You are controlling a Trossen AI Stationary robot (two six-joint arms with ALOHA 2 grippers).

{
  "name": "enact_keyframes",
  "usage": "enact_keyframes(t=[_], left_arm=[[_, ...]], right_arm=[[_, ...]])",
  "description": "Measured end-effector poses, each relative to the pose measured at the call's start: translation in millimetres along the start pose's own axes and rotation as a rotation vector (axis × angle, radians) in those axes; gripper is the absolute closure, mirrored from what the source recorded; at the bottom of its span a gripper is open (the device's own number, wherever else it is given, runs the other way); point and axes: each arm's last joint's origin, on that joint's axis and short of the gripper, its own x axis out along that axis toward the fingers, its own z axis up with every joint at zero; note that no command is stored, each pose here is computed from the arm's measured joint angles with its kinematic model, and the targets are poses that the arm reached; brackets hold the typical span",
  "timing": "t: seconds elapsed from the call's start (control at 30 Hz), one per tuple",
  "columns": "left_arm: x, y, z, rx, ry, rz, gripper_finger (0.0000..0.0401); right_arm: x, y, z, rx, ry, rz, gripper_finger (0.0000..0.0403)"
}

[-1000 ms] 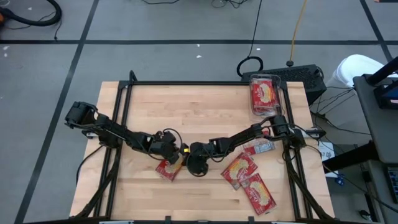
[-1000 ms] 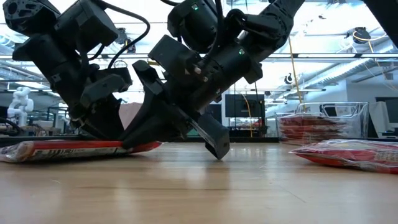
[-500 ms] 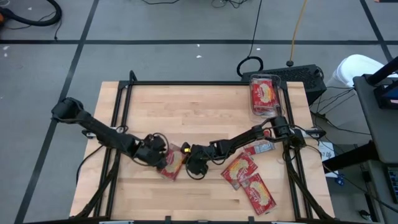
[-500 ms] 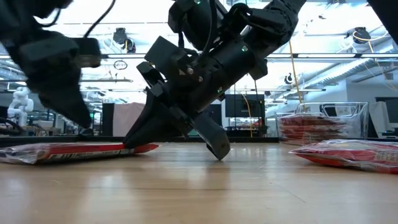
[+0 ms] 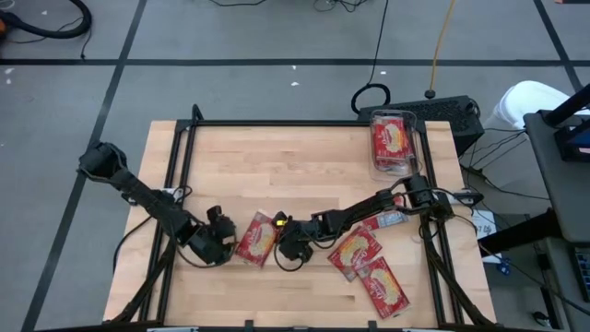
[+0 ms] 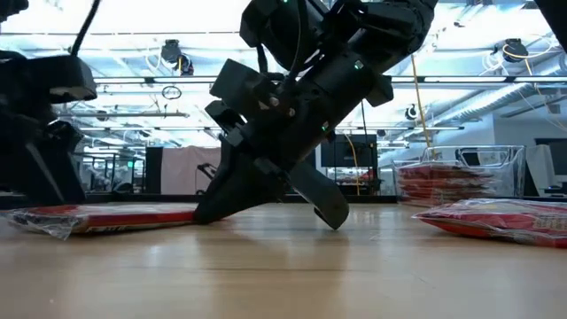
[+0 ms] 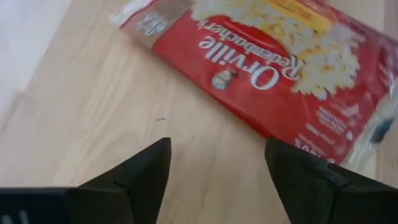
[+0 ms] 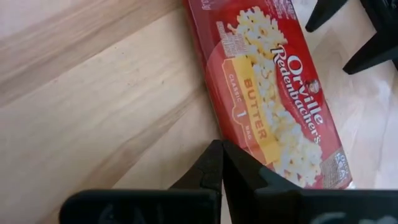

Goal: Sort popcorn bags into baskets
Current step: Put the red popcorn bag into the transparent bin

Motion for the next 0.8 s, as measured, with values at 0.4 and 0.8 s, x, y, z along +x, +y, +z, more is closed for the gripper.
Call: enact_keyframes(t=[0.4,0.8], left_arm=[[8,0,7,0.346,-0.086,0.081,0.0223],[37,7,15,0.371,-0.059,0.13,0.0334]], right_arm=[[-27,-5,2,0.367,0.108,0.065,0.0403],[-36,-8,-2,0.541,0.233,-0.048,0.0326]])
